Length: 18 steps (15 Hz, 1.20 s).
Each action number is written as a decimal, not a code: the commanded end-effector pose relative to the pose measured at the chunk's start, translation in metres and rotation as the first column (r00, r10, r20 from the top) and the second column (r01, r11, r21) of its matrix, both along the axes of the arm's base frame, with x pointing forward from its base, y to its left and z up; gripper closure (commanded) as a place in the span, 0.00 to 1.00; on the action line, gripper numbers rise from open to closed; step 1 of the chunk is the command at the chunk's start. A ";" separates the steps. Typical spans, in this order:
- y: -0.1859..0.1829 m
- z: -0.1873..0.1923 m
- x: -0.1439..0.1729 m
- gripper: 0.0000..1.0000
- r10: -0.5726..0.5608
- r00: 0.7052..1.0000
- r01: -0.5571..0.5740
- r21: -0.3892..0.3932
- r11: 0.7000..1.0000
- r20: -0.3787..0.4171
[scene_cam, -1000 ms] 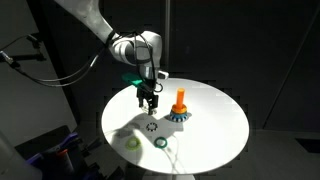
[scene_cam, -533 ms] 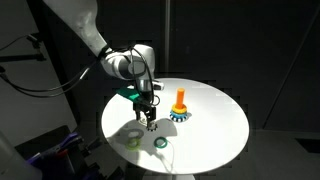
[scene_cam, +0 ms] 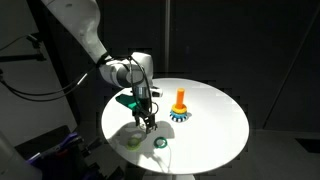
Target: Put the transparent ring on the table
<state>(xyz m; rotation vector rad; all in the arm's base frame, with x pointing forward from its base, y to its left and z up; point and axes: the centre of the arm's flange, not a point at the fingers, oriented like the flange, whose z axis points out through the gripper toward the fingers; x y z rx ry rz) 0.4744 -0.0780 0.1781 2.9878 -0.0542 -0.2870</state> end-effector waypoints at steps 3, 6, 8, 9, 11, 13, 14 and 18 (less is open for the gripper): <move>0.000 0.017 0.008 0.00 -0.011 0.999 0.011 0.004 1.000 -0.032; 0.003 0.037 0.019 0.00 -0.032 0.996 0.033 0.009 0.999 -0.079; 0.006 0.055 0.027 0.00 -0.050 0.992 0.052 0.016 0.999 -0.120; 0.008 0.066 0.032 0.00 -0.060 0.988 0.064 0.021 0.998 -0.140; 0.013 0.086 0.040 0.00 -0.079 0.982 0.084 0.025 0.996 -0.171; 0.017 0.107 0.048 0.00 -0.094 0.978 0.101 0.026 0.995 -0.188; 0.018 0.116 0.051 0.00 -0.100 0.976 0.107 0.025 0.994 -0.192; 0.021 0.155 0.068 0.00 -0.118 0.978 0.126 0.043 0.991 -0.170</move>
